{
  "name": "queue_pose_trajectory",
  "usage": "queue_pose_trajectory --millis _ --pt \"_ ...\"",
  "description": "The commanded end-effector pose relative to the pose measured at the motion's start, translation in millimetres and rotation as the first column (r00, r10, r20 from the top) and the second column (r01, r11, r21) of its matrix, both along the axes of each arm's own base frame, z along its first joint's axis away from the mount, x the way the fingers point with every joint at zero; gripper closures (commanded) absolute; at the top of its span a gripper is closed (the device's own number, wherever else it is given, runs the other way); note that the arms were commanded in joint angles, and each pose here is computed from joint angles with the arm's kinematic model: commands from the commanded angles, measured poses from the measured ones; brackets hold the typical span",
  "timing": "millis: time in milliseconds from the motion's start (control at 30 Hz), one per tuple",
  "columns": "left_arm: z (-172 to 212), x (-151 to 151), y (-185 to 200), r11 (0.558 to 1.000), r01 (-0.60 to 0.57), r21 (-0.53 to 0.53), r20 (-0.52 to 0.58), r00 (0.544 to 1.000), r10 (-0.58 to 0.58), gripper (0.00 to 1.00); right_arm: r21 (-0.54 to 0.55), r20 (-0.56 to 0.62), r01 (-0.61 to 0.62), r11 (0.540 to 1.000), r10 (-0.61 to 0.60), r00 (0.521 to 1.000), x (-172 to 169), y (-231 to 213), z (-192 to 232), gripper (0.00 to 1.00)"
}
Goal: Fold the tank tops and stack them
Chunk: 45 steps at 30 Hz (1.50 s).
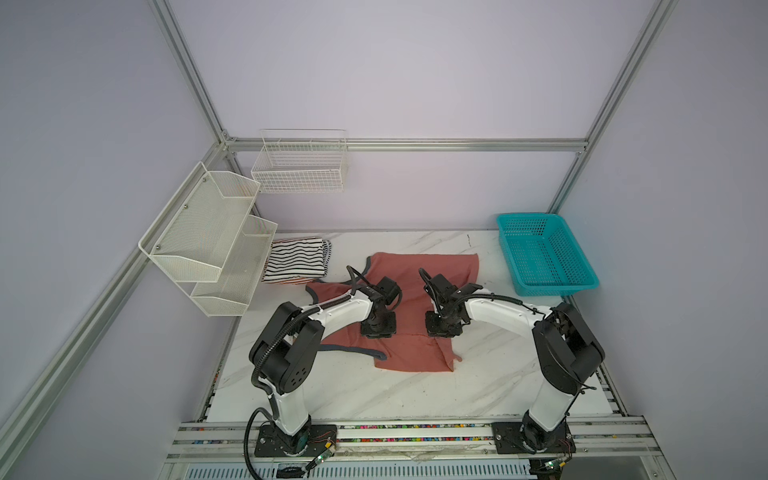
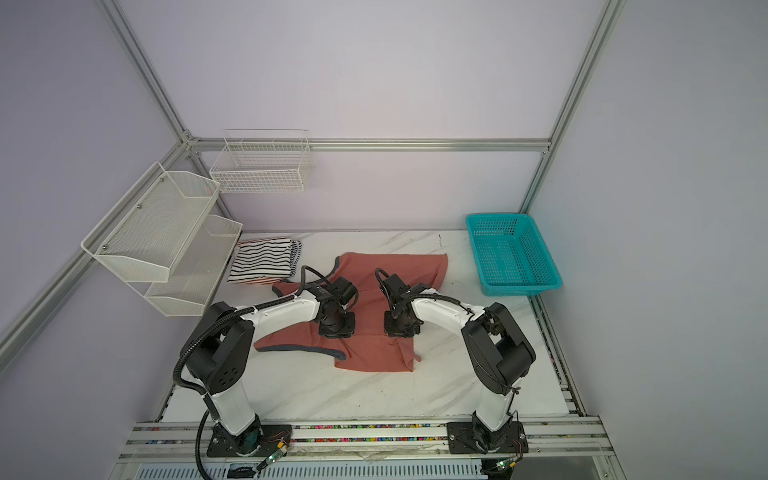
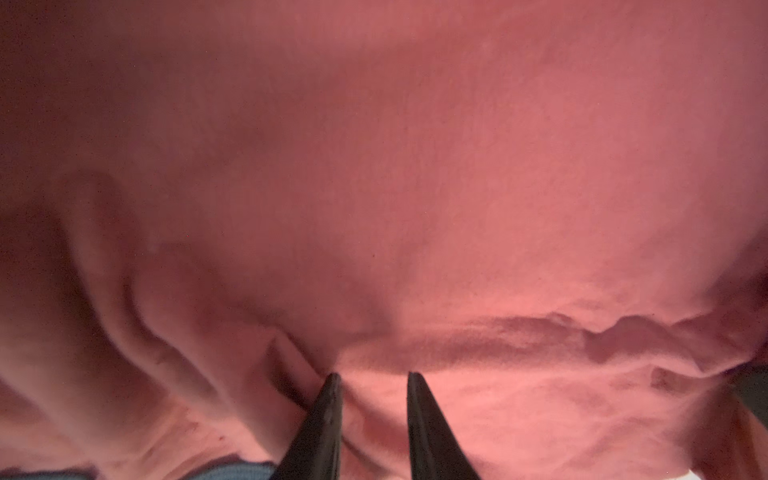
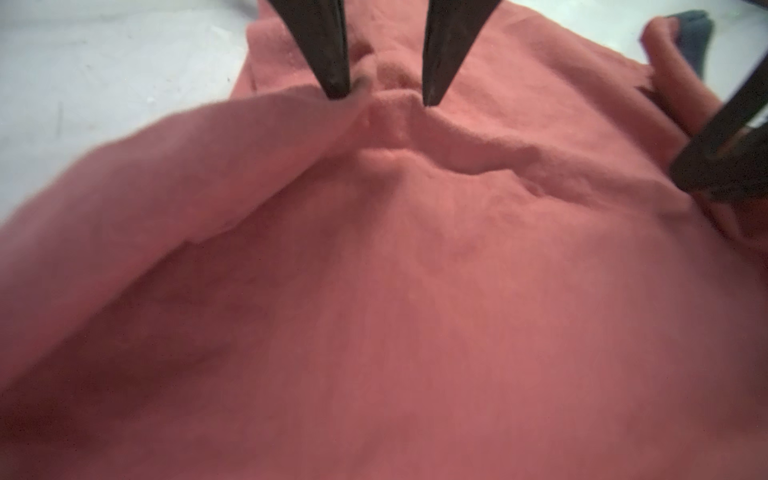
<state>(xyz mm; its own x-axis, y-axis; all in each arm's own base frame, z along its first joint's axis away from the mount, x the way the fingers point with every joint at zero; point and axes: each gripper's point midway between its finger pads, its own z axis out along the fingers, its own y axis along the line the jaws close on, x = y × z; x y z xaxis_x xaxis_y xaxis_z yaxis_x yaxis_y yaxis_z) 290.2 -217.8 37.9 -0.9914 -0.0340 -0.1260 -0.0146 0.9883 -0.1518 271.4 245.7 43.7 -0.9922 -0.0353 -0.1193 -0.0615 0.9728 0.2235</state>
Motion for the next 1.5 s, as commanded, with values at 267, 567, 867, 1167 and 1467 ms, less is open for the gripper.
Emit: queue_pose_trajectory --millis 267,567,867,1167,1467 --pt "-6.1 -3.6 -0.3 1.000 0.012 -0.007 -0.008 1.000 -0.012 0.72 0.018 0.071 0.054 0.998 -0.055 0.996 -6.3 -4.5 46.2 0.49" --pt "-8.7 -1.6 -3.5 1.000 0.027 -0.009 -0.011 1.000 -0.027 0.72 0.006 0.091 0.184 0.983 -0.184 0.979 -36.0 -45.3 69.2 0.48" --pt "-13.1 -2.3 -5.5 0.999 0.035 -0.016 -0.024 0.999 -0.036 0.72 -0.020 0.051 0.286 0.958 -0.284 0.957 -73.9 -82.4 43.9 0.62" --pt "-13.9 -2.7 -6.0 0.999 0.037 -0.017 -0.027 0.999 -0.037 0.72 -0.007 0.089 0.326 0.945 -0.324 0.942 -66.4 -95.8 37.2 0.61" --pt "-15.6 -4.6 -5.1 0.999 0.024 -0.021 -0.032 0.999 -0.024 0.72 0.184 0.037 0.336 0.924 -0.348 0.937 -48.4 -91.0 33.8 0.61"
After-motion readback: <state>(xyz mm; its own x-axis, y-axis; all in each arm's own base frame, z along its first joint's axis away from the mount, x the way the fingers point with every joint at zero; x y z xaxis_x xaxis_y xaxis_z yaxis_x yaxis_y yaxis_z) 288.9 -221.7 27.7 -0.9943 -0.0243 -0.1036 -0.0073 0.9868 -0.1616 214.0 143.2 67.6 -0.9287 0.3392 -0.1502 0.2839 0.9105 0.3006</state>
